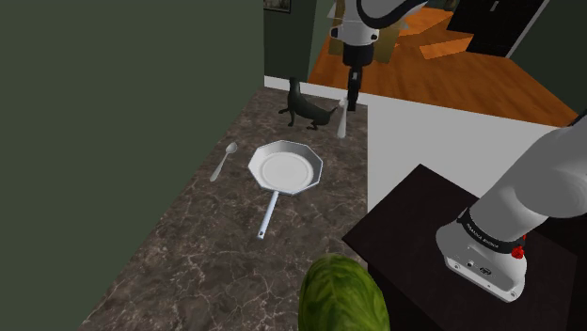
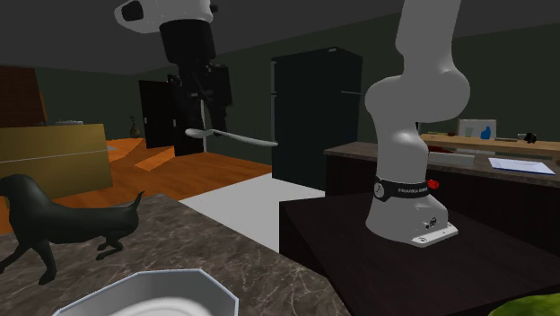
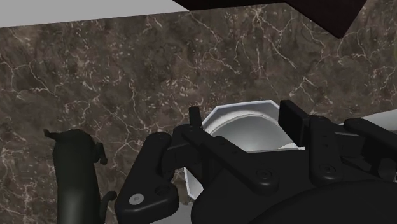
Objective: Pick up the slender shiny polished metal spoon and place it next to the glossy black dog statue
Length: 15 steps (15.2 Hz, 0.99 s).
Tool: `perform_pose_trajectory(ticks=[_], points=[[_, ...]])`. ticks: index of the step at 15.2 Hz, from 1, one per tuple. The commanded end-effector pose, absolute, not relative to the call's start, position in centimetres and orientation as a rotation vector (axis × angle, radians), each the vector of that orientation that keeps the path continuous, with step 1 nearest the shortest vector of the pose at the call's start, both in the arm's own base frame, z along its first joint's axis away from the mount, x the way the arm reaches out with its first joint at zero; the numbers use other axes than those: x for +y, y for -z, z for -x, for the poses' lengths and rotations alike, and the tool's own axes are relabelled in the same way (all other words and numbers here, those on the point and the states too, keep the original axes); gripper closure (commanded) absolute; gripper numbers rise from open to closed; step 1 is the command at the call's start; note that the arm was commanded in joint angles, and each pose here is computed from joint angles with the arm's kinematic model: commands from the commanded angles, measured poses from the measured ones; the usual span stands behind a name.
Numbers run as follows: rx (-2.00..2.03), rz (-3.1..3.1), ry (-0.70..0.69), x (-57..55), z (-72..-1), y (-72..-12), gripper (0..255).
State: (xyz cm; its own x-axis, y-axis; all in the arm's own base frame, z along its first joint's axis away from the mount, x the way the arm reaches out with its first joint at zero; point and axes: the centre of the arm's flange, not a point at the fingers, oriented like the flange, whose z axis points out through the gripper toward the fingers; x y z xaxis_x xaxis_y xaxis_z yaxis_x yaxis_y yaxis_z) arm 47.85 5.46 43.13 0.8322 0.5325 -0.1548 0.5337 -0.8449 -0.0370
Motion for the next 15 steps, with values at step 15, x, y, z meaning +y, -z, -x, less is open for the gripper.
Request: perform_pose_trajectory(ticks=[15], points=[[0.874, -2.998, 0.250, -12.2, -59.7, -43.3, 255]])
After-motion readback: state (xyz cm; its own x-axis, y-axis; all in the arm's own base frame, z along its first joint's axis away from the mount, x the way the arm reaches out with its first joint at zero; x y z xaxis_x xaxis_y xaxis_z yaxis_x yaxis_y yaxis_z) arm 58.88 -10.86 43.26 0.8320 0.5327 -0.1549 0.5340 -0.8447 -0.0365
